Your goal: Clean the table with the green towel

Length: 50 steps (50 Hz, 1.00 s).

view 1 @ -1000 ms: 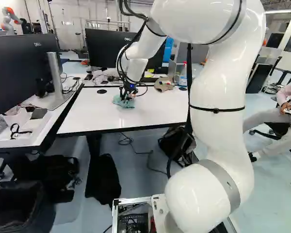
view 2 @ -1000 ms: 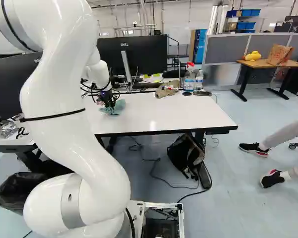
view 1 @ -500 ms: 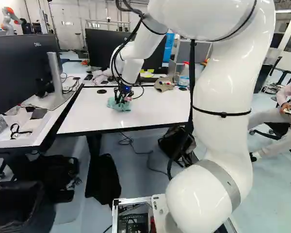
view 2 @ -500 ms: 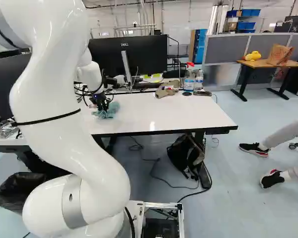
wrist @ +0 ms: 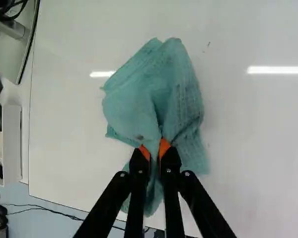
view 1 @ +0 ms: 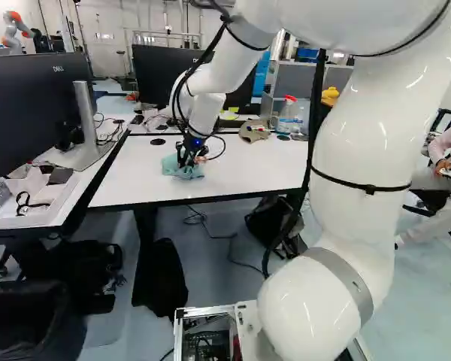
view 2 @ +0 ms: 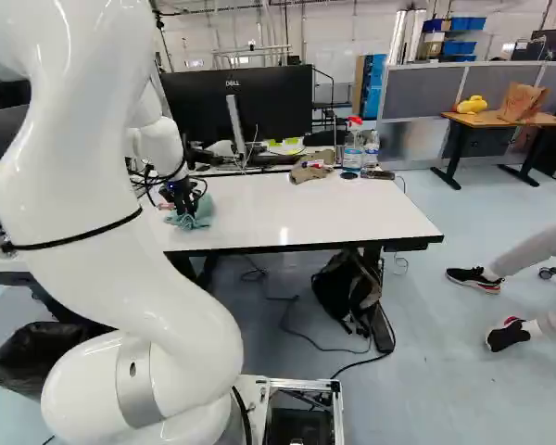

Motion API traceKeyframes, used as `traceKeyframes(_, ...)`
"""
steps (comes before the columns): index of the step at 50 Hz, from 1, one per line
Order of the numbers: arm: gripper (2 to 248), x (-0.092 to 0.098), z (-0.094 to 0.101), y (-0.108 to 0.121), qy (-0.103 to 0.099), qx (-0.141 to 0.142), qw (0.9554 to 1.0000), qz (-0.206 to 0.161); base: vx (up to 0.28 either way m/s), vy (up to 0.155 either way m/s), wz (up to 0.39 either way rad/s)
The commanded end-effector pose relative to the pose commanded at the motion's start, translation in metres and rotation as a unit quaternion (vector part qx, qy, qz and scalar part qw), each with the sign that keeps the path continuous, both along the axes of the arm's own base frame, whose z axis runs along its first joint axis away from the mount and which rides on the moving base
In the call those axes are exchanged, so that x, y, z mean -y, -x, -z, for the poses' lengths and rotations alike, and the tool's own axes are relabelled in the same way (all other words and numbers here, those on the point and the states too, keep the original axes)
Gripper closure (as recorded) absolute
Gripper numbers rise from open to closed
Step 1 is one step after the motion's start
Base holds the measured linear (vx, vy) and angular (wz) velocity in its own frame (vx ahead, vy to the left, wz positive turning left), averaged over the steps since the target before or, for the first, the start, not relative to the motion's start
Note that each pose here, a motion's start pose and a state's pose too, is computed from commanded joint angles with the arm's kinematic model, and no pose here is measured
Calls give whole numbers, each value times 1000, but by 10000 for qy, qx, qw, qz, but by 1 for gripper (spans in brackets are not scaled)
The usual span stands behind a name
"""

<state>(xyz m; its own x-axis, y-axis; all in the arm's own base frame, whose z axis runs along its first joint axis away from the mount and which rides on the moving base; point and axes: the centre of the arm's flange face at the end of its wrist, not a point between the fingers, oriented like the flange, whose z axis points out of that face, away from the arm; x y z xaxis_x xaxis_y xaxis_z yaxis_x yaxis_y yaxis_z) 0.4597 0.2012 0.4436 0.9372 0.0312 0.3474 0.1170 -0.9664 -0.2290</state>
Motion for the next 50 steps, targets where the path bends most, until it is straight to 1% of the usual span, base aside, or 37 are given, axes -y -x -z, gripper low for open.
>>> traceKeyframes(13,209,16,0,21,16,-40,10000,69,0,0,0)
traceKeyframes(29,209,44,0,40,27,-71,9996,276,0,0,0)
traceKeyframes(40,209,45,0,41,25,-65,9996,285,0,0,0)
traceKeyframes(50,209,47,-10,46,-15,39,9996,293,0,0,0)
